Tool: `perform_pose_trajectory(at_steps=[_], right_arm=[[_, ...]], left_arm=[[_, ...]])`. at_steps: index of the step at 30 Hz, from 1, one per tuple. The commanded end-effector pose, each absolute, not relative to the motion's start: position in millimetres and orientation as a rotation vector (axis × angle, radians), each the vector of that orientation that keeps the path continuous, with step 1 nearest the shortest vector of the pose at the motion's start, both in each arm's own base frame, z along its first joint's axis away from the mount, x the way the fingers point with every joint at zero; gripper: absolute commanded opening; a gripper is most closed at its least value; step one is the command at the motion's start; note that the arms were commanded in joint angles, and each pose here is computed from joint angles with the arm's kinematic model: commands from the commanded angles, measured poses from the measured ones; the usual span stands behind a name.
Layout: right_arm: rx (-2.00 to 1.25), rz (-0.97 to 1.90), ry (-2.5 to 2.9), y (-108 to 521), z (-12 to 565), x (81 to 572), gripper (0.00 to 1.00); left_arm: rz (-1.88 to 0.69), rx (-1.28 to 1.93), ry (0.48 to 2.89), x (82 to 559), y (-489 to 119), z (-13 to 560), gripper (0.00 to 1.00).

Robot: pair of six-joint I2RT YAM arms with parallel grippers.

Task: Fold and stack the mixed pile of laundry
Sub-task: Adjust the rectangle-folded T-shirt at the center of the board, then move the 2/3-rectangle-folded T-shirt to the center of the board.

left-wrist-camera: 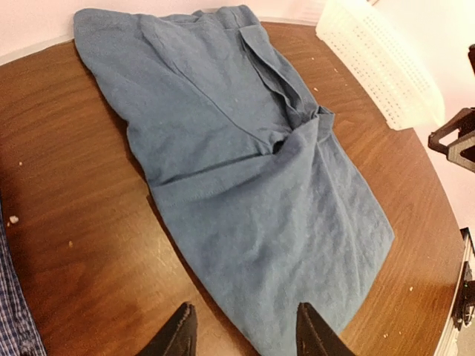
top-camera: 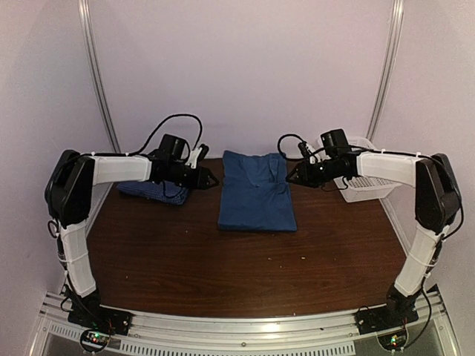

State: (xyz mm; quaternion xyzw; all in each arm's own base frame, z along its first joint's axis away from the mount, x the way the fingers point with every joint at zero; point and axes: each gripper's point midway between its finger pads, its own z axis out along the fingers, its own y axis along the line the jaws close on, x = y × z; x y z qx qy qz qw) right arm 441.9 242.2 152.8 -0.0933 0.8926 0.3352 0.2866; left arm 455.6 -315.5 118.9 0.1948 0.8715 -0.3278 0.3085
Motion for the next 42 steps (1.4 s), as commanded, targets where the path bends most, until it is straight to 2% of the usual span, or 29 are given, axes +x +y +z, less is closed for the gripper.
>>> perform_pose_trajectory(at_steps=[1, 9, 25, 27, 32, 36, 40, 42], right_arm=[[-0.241, 0.939, 2.49, 242.8, 118.0, 407.3, 0.39], [-0.198, 0.897, 2.61, 229.3, 71.1, 368.5, 0.41], [-0.168, 0.886, 2.701, 229.2, 31.7, 364.2, 0.37], [-0.17, 0.898, 2.699, 230.6, 29.7, 362.9, 0.33], [-0.165, 0.897, 2.688, 230.6, 33.6, 362.8, 0.17], [-0.167, 0.868, 2.688, 227.5, 37.9, 364.4, 0.0], [-0.158, 0.8, 2.708, 218.5, 35.3, 363.6, 0.0], [-0.152, 0.77, 2.732, 214.2, 28.2, 361.5, 0.0]], left_arm=[[-0.877, 0.564, 2.342, 415.1, -305.3, 93.0, 0.46], [-0.998, 0.651, 2.368, 364.3, -322.0, 66.7, 0.49], [-1.013, 0.641, 2.4, 362.7, -337.1, 40.6, 0.48], [-1.027, 0.645, 2.395, 361.2, -339.1, 39.4, 0.47], [-1.09, 0.701, 2.356, 351.0, -353.3, 45.1, 0.39], [-1.114, 0.707, 2.338, 349.6, -359.0, 49.8, 0.23], [-1.084, 0.675, 2.384, 354.3, -357.6, 41.1, 0.06], [-1.042, 0.647, 2.441, 356.3, -352.9, 27.6, 0.02]])
